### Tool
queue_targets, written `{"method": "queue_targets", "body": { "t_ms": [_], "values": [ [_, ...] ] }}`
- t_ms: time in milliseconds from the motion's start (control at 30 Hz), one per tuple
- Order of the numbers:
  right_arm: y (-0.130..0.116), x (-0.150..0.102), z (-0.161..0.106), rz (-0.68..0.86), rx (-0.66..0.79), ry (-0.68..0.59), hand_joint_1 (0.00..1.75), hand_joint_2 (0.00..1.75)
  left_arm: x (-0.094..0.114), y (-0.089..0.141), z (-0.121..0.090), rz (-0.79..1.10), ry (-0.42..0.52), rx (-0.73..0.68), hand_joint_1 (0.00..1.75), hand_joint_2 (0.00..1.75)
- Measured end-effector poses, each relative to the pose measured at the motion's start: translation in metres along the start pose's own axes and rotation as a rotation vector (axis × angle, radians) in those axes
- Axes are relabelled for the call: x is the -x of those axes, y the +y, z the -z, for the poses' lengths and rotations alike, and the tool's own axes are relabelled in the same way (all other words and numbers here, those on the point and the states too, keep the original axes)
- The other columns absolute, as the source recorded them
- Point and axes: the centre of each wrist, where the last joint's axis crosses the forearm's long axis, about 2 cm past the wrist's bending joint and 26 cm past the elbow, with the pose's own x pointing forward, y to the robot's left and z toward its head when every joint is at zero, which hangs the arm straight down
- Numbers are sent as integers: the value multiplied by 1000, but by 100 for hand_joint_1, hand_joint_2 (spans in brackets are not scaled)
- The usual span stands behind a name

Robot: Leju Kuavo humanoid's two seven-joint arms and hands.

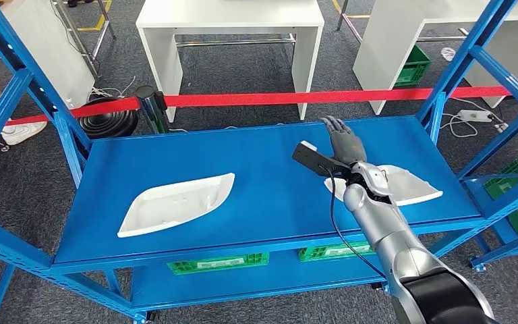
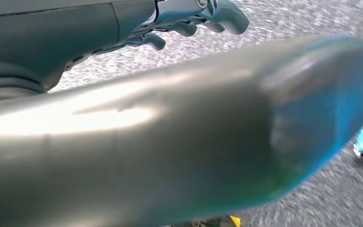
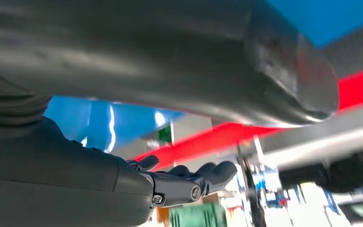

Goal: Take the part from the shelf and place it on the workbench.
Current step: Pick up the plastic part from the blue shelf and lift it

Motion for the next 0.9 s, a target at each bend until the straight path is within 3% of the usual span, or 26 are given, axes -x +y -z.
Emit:
{"method": "queue_targets", "body": {
  "t_ms": [133,533,900],
  "values": [
    [12,1,-5,33,-36,24,0,0,0,-2,-2,-10,41,-44,0,0],
    [23,-6,-7,24,-43,32,0,0,-6,-6,-2,-21,45,-63,0,0],
    [11,-20,-6,-226,209,50,0,0,-7,-9,-3,-22,32,-71,0,0]
  ]
}}
